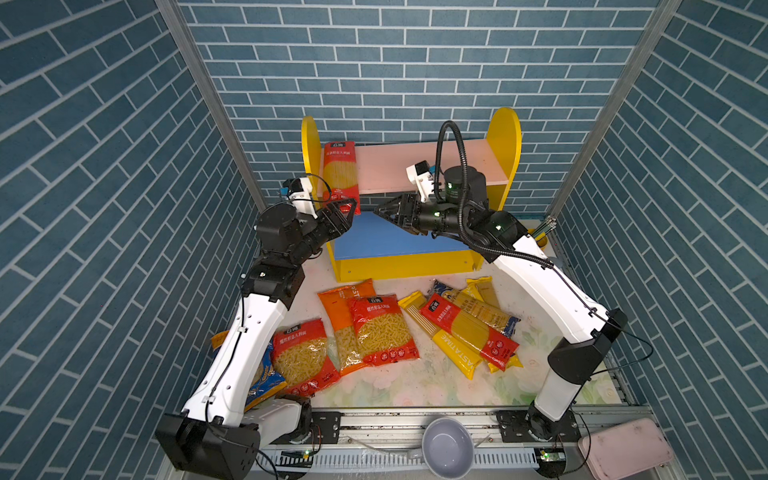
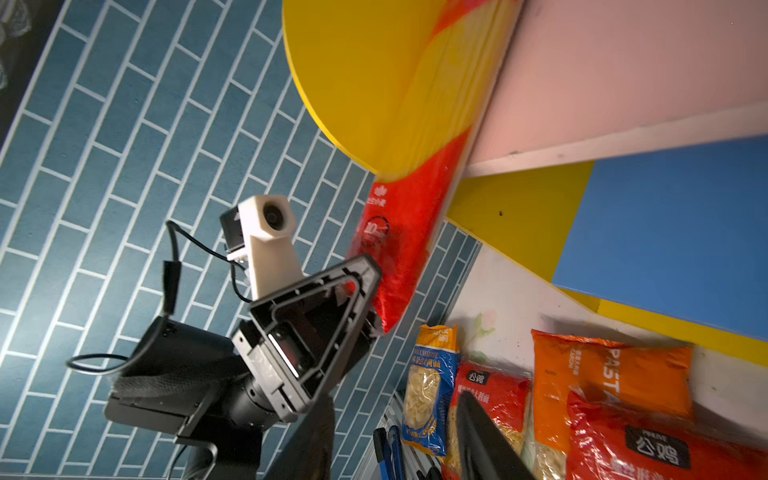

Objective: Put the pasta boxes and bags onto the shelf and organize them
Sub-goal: 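Open the right gripper and draw the right arm back down toward the pile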

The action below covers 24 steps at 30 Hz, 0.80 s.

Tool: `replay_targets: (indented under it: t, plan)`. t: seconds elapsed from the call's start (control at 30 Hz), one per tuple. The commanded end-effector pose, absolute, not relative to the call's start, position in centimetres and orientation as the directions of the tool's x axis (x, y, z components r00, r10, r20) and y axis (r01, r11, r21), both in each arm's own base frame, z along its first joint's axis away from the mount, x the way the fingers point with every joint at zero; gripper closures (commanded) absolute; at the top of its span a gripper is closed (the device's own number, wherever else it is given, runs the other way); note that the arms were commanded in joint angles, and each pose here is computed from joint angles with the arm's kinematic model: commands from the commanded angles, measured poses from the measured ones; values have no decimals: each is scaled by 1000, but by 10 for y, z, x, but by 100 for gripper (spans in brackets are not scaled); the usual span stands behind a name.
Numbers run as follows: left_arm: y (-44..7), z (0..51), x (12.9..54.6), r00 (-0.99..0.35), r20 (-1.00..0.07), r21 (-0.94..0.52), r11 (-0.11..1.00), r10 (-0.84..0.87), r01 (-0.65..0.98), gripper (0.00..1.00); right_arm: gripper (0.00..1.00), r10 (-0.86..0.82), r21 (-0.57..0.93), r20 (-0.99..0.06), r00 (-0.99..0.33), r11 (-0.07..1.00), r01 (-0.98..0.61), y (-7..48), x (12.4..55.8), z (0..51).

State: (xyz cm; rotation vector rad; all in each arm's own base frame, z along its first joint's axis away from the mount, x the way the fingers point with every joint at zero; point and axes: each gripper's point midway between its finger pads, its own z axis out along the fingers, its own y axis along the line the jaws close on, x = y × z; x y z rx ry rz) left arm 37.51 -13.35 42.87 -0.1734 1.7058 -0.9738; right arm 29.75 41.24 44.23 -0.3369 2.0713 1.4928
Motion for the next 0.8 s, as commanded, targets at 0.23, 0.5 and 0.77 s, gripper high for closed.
replay_targets:
  t: [0.23, 0.5, 0.77]
  plan:
    - [-120, 461, 377, -280, -792, -610, 687, -543, 394, 26, 52, 66, 704, -646, -761, 436, -560, 366, 272, 409]
    - [-108, 465, 350, -272, -803, -596, 705, -530, 384, 5, 52, 41, 697, -580, -814, 542, -469, 309, 259, 347]
    - [-89, 425, 291, -329, -840, -524, 803, -432, 285, 4, 52, 123, 637, -451, -884, 738, -223, 206, 259, 257]
